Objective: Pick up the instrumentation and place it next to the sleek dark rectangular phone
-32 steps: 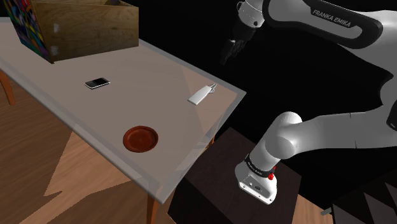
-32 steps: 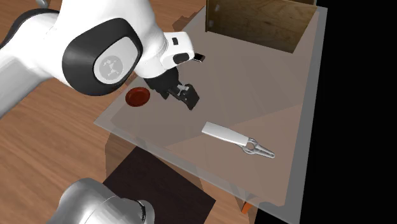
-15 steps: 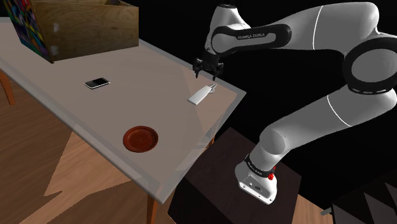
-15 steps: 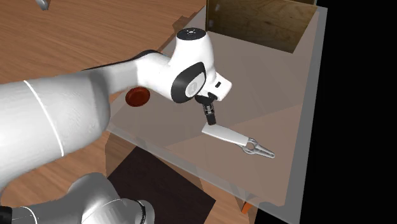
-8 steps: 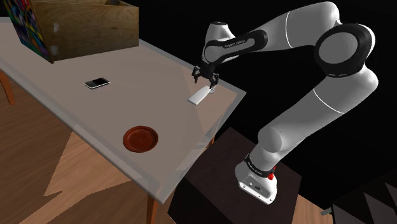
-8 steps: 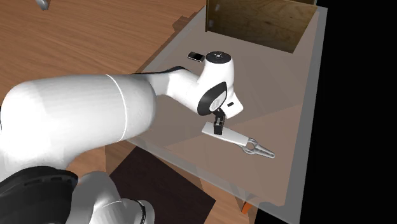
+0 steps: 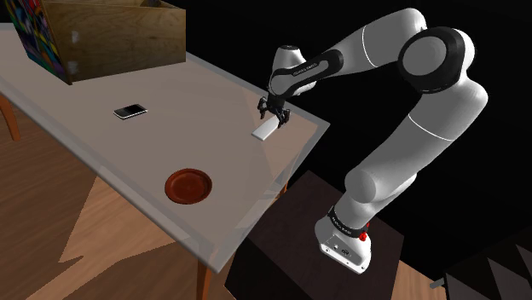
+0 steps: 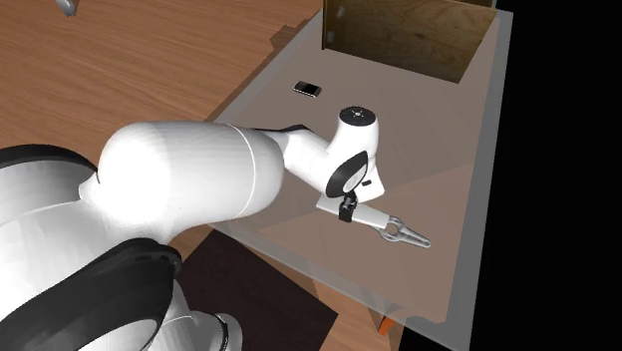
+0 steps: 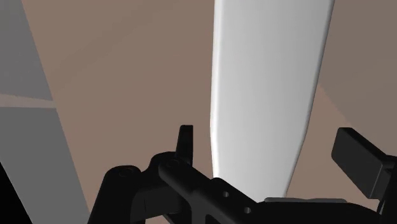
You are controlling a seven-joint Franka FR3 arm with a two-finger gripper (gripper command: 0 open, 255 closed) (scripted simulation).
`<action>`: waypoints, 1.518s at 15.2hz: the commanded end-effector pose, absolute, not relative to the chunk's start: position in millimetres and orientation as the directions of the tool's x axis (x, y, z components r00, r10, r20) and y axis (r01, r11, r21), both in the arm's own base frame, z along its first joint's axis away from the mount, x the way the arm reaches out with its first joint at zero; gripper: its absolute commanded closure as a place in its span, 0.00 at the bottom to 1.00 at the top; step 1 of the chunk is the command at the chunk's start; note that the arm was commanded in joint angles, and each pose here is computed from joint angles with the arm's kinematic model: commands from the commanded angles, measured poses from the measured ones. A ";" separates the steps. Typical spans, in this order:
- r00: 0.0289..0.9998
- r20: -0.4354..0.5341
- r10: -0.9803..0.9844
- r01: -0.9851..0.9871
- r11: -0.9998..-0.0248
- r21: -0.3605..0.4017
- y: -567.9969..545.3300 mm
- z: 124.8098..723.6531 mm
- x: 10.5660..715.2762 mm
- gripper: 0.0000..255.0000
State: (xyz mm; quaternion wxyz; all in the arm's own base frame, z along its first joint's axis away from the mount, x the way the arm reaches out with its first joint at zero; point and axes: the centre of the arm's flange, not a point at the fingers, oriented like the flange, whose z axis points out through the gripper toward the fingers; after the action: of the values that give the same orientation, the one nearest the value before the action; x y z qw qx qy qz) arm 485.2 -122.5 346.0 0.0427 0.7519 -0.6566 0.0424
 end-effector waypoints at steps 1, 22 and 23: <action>0.133 0.120 -0.984 -0.991 -0.133 0.008 -123.0 335.0 485.8 0.00; 0.133 0.120 -0.984 -0.991 -0.133 0.008 -124.0 337.3 485.9 1.00; 0.133 0.120 -0.984 -0.991 -0.133 0.008 -124.0 342.6 485.9 1.00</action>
State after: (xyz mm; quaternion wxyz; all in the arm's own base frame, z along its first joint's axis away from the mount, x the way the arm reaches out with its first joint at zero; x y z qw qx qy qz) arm 485.6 -123.7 337.8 0.0426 0.7514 -0.6571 0.0425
